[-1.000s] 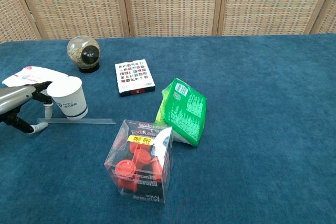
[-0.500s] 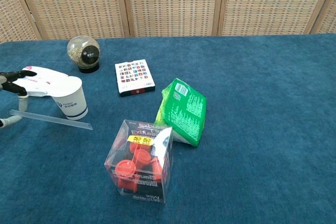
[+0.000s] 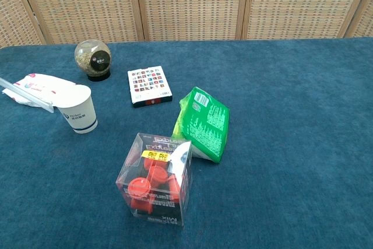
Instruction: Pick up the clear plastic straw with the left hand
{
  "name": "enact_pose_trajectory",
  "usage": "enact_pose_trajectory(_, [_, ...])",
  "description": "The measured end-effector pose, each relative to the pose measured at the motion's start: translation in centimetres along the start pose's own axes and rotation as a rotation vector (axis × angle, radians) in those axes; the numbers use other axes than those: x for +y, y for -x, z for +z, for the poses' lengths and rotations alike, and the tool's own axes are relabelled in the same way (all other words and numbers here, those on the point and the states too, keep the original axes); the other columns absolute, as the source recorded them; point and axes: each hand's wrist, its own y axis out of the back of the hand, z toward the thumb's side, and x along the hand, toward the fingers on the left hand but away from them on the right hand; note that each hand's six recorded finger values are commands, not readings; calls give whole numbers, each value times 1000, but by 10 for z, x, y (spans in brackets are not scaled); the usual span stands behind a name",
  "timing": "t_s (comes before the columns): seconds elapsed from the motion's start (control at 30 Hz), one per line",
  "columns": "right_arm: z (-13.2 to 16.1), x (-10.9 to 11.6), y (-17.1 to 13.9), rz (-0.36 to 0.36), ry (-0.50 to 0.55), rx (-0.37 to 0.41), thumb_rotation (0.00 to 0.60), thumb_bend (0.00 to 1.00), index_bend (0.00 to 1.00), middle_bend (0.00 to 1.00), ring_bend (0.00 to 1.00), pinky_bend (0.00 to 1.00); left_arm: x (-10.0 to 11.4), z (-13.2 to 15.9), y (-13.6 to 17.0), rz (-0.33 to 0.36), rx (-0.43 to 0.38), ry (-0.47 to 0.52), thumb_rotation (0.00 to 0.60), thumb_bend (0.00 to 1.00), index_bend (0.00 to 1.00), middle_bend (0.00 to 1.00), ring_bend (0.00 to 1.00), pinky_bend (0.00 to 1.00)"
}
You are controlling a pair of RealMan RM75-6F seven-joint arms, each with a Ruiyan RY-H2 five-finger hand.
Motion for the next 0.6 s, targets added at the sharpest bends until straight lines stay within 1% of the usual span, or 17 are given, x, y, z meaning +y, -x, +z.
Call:
enact_pose_trajectory(0.13, [-1, 1, 0, -1, 4, -5, 600, 0, 0, 0, 0, 0, 21, -4, -15, 80, -49, -171, 600, 401, 599, 0, 0, 0])
enact_pose_trajectory(0.2, [-3, 2, 0, -3, 7, -9, 600, 0, 0, 0, 0, 0, 28, -5, -23, 117, -76, -234, 600, 401, 600, 0, 0, 0])
enact_pose_trajectory(0.3, [-4, 2, 1, -4, 9, -12, 600, 0, 0, 0, 0, 0, 35, -6, -33, 162, -103, -304, 600, 401, 601, 0, 0, 0])
enact_pose_trajectory(0.43, [-4, 1, 1, 1, 5, -9, 600, 0, 0, 0, 0, 0, 37, -1, -39, 182, -118, -364, 600, 400, 603, 0, 0, 0])
enact_pose_trajectory(0.6, [-3, 0, 1, 2, 4, -8, 600, 0, 0, 0, 0, 0, 37, 8, -45, 186, -143, -441, 600, 401, 603, 0, 0, 0])
